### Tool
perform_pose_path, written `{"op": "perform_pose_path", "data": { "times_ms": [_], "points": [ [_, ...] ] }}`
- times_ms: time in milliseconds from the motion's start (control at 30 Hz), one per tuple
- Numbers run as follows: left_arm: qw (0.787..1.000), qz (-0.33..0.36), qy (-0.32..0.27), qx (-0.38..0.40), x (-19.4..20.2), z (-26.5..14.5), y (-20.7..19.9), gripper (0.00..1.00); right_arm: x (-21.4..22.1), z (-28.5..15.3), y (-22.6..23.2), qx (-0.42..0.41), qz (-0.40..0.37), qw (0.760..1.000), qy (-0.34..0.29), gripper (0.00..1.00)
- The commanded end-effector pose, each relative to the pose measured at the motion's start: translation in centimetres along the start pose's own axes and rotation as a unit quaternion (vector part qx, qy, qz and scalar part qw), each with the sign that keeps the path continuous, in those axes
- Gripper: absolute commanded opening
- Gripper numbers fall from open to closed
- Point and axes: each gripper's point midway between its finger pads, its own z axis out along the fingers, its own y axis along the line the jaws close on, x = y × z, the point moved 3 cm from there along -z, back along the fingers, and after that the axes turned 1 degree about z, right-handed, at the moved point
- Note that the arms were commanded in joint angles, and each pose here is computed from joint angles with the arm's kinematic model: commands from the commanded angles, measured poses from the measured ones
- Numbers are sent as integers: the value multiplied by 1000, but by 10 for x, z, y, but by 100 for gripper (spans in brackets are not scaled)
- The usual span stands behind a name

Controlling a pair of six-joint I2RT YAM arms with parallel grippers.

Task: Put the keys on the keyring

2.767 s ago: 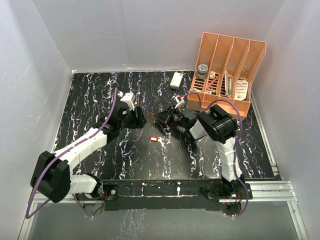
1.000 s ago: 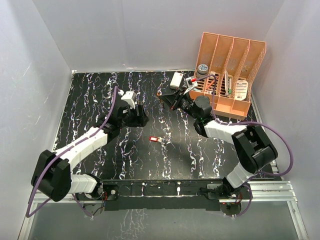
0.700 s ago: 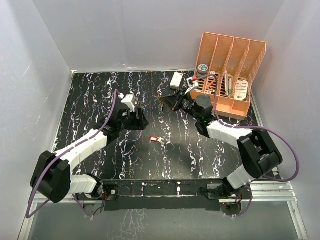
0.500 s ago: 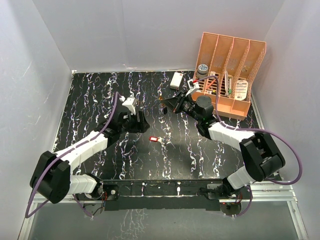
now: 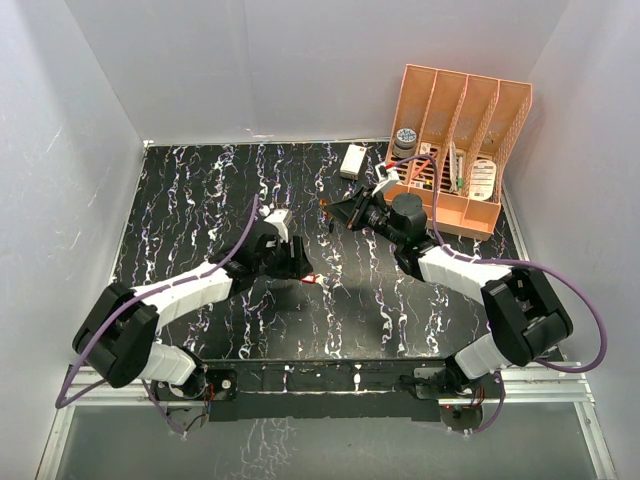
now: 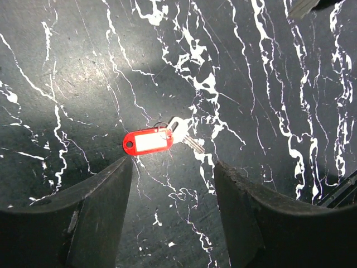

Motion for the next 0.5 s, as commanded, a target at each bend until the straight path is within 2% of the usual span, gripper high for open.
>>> {"op": "perform_pose_path", "data": {
  "times_ms": [0,467],
  "points": [
    [1000,-13,4,3,2,10,-7,57,-19,-4,15,-17,-14,999,-33,0],
    [997,15,25,-73,13,33,2,59,-18,-5,11,-9,-14,999,-35,0]
  ]
}}
